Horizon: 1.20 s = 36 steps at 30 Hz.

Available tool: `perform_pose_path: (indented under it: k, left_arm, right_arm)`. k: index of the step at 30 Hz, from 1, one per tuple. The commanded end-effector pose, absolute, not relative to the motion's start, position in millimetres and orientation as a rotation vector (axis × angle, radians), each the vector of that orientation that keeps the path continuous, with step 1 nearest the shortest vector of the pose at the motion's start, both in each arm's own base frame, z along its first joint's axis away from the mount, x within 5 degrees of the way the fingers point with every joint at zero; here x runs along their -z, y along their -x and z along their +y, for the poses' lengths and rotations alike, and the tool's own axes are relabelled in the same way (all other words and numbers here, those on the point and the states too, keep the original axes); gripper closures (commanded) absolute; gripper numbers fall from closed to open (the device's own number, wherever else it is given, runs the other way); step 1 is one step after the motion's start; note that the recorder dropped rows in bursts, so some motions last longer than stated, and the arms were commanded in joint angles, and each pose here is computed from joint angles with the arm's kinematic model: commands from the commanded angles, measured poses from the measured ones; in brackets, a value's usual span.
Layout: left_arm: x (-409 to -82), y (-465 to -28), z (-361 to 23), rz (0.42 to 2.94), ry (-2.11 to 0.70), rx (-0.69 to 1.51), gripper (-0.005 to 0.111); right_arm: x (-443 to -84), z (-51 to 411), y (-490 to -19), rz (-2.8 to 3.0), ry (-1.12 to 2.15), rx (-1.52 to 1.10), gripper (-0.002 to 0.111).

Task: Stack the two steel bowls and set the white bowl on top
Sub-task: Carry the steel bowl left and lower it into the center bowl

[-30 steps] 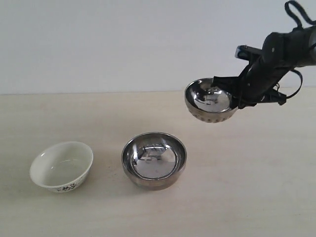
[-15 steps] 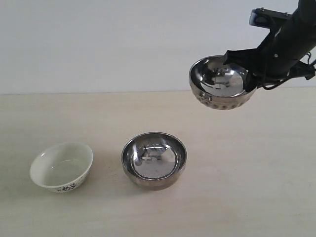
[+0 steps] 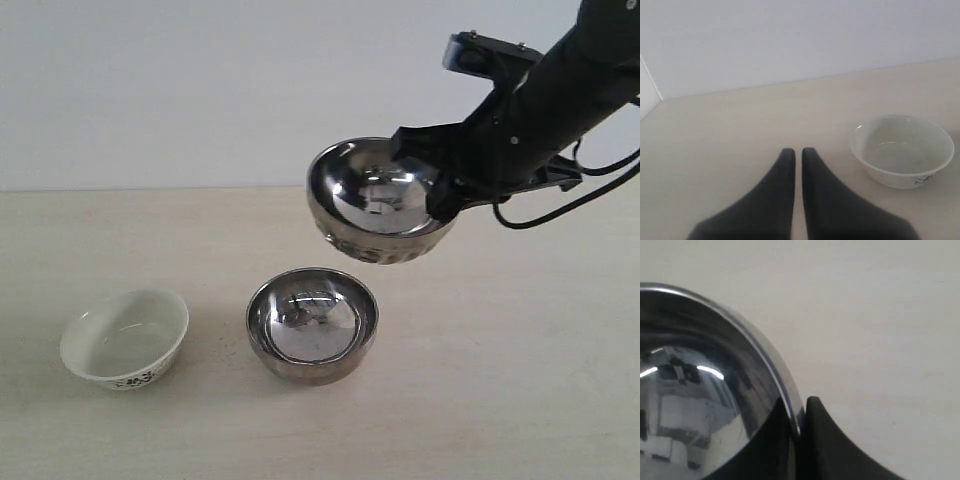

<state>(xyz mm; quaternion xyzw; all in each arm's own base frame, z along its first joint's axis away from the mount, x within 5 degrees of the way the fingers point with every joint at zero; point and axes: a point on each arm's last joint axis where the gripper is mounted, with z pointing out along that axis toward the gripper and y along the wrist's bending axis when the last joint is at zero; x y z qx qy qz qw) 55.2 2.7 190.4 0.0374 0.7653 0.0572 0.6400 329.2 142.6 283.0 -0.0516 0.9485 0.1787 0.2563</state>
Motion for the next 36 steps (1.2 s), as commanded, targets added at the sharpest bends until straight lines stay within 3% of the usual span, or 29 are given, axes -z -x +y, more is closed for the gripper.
perform_pose_path:
  k: [1, 8, 14, 36]
  left_arm:
    - [-190.2, -55.1, 2.6, 1.737, -0.069, -0.118, 0.103]
    - [-190.2, -55.1, 2.6, 1.737, -0.069, -0.118, 0.103]
    - [-190.2, -55.1, 2.6, 1.737, -0.069, -0.118, 0.103]
    - [-190.2, -55.1, 2.6, 1.737, -0.069, -0.118, 0.103]
  right_arm:
    - [-271.0, 168.3, -329.0, 2.572, 0.135, -0.533, 0.108]
    - [-229.6, 202.4, -331.2, 2.644, 0.205, -0.536, 0.108]
    - [-208.9, 205.7, -336.1, 2.69, 0.205, -0.522, 0.108]
    - [-201.8, 205.9, -335.5, 2.722, 0.239, -0.506, 0.108]
